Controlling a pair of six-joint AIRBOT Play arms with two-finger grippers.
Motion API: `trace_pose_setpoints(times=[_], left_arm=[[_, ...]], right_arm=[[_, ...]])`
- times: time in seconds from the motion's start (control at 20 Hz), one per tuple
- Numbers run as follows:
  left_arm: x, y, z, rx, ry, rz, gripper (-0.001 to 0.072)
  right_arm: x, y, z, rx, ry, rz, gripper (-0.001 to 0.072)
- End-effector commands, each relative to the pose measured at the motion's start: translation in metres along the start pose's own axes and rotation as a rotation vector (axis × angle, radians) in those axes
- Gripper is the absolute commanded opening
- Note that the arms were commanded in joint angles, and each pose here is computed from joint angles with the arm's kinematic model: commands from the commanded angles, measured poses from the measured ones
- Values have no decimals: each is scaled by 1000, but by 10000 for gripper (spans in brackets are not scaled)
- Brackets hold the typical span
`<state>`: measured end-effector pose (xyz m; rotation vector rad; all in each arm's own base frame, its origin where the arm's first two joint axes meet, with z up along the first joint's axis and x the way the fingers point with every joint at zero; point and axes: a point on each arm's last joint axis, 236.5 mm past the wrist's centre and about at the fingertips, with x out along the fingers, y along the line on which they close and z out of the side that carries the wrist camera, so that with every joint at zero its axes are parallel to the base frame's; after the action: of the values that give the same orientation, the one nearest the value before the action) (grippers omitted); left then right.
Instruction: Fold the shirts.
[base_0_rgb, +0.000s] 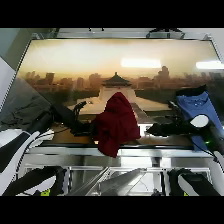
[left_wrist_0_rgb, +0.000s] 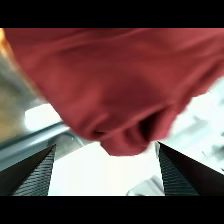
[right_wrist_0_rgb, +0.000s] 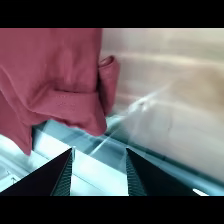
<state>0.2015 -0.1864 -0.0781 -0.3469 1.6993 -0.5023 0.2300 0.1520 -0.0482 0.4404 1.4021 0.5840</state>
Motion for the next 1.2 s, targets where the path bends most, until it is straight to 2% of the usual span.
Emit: trace_pose_setpoints(times=[0.0, 0.15, 0.45, 0.5, 0.55, 0.6, 0.65, 0.7, 0.9, 1.15], left_arm=[[15, 22, 9, -37, -122, 32, 688], [14, 4, 26, -19, -197, -29, 688], [37, -6, 17, 50, -158, 9, 687], [45, -2, 13, 42, -127, 17, 687], [51, -1, 11, 26, -109, 14, 639], [55, -2, 11, 11, -96, 6, 410], [55, -5, 11, 15, -73, 3, 109], [51, -11, 13, 29, -59, -7, 18], [-20, -78, 32, 193, -174, -99, 17], [-217, -175, 30, 374, -662, -247, 17]], right_arm=[[47, 2, -7, -40, 98, 98, 368], [68, 11, -4, -29, 104, 209, 368], [80, 16, -1, -16, 105, 276, 360], [80, 18, -1, -16, 107, 283, 225], [78, 21, -2, -15, 114, 297, 43], [76, 26, -4, -19, 127, 317, 21], [73, 32, -5, -27, 139, 340, 20], [67, 40, -6, -42, 156, 371, 20], [16, 85, 12, -148, 132, 472, 20], [-124, 155, 56, -403, -195, 429, 21]])
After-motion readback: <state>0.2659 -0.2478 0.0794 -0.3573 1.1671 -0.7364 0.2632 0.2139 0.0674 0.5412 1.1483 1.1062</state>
